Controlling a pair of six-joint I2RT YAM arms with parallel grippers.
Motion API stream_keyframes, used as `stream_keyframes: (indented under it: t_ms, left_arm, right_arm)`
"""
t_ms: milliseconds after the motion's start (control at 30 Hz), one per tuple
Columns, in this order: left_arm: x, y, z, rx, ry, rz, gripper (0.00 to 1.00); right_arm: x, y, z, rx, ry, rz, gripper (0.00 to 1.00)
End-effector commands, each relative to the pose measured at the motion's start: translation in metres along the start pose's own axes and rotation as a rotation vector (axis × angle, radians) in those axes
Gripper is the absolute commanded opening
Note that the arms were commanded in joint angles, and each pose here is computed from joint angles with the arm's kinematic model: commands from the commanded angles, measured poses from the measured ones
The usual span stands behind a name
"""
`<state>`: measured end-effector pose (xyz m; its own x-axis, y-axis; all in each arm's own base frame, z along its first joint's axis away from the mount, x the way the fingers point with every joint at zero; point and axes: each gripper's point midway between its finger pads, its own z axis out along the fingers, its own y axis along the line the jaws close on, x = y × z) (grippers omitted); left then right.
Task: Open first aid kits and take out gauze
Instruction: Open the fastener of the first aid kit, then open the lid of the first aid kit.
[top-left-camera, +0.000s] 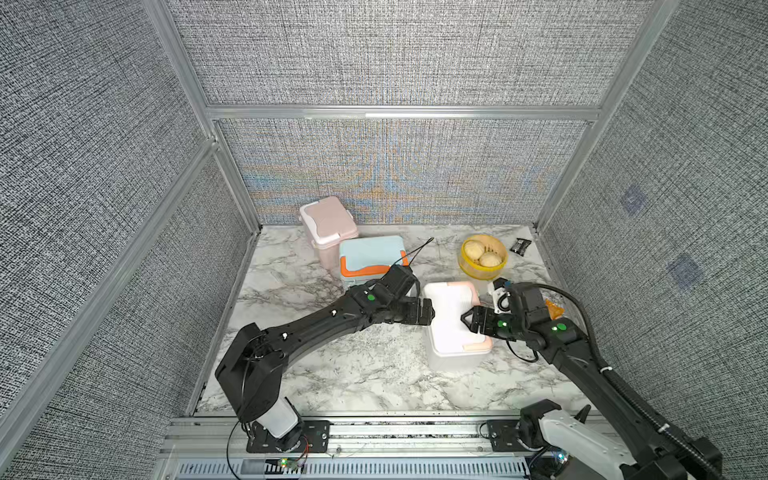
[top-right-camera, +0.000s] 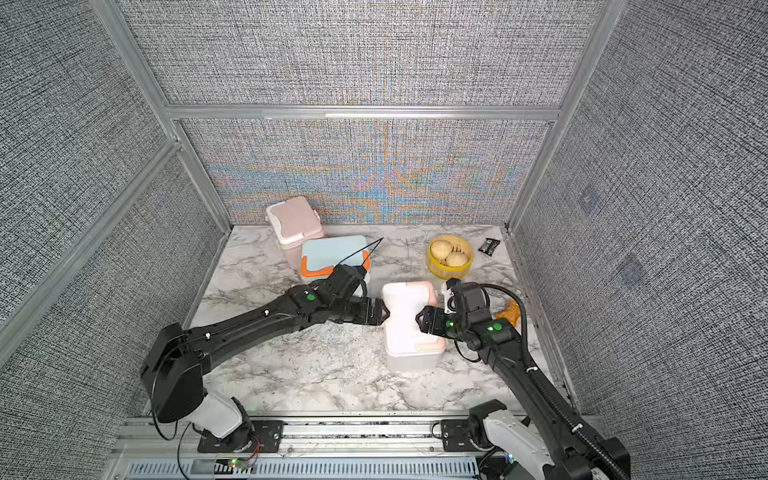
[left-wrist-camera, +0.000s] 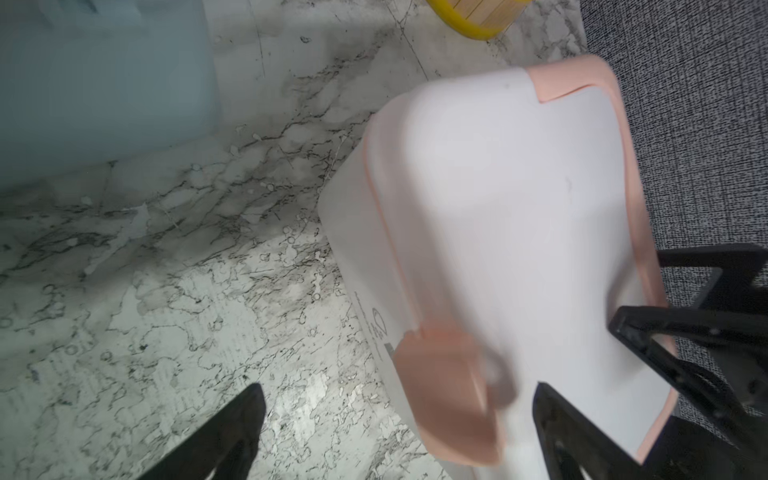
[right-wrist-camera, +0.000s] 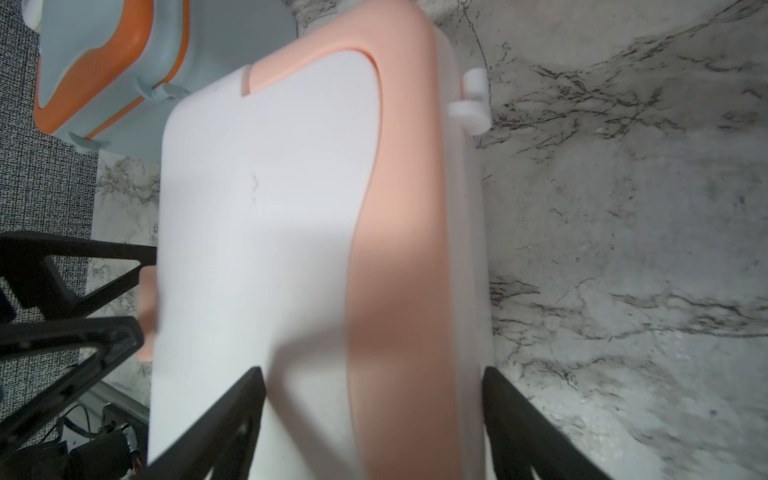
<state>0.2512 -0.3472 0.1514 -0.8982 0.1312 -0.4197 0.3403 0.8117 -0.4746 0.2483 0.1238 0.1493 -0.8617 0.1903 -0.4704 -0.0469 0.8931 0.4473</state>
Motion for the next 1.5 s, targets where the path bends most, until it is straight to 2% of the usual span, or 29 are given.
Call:
stream_keyframes:
  t_ms: [0, 267, 367, 633, 867, 1000, 1100, 1167, 1233, 1333, 1467]
  left_arm:
    - [0.000, 0.015, -0.003, -0.068, -0.013, 0.006, 0.98]
    - [0.014, 0.049, -0.012, -0.195, 0.003, -0.057, 0.96]
    - [0.016, 0.054, -0.011, -0.195, 0.004, -0.066, 0.96]
    - [0.020, 0.047, -0.003, -0.012, 0.049, -0.140, 0.95]
    - [0.009, 0.024, -0.046, 0.099, -0.031, -0.126, 0.92]
    - [0.002, -0.007, -0.062, 0.244, -0.086, -0.086, 0.87]
    - [-0.001, -0.025, -0.060, 0.323, -0.093, -0.073, 0.80]
    - [-0.002, -0.027, -0.054, 0.322, -0.078, -0.070, 0.79]
    - [-0.002, -0.029, -0.046, 0.325, -0.060, -0.076, 0.78]
    - [-0.002, -0.030, -0.037, 0.329, -0.047, -0.078, 0.78]
    - [-0.001, -0.026, -0.027, 0.308, -0.033, -0.077, 0.78]
  right_arm:
    - [0.027, -0.012, 0.002, 0.042, 0.108, 0.010, 0.81]
    - [0.028, -0.011, 0.003, 0.034, 0.110, 0.007, 0.81]
    - [0.028, -0.010, 0.004, 0.030, 0.112, 0.010, 0.81]
    - [0.023, 0.001, -0.002, -0.023, 0.094, 0.016, 0.81]
    - [0.005, -0.006, -0.019, 0.036, -0.009, 0.033, 0.80]
    - [-0.004, -0.008, -0.021, 0.027, -0.029, 0.033, 0.80]
    - [-0.009, 0.007, -0.013, -0.076, -0.004, 0.027, 0.69]
    - [-0.012, 0.014, -0.008, -0.124, 0.006, 0.023, 0.55]
    - [-0.013, 0.017, -0.003, -0.144, 0.023, 0.021, 0.49]
    - [-0.008, 0.020, 0.004, -0.172, 0.070, 0.023, 0.44]
    - [-0.004, 0.020, 0.012, -0.191, 0.091, 0.034, 0.43]
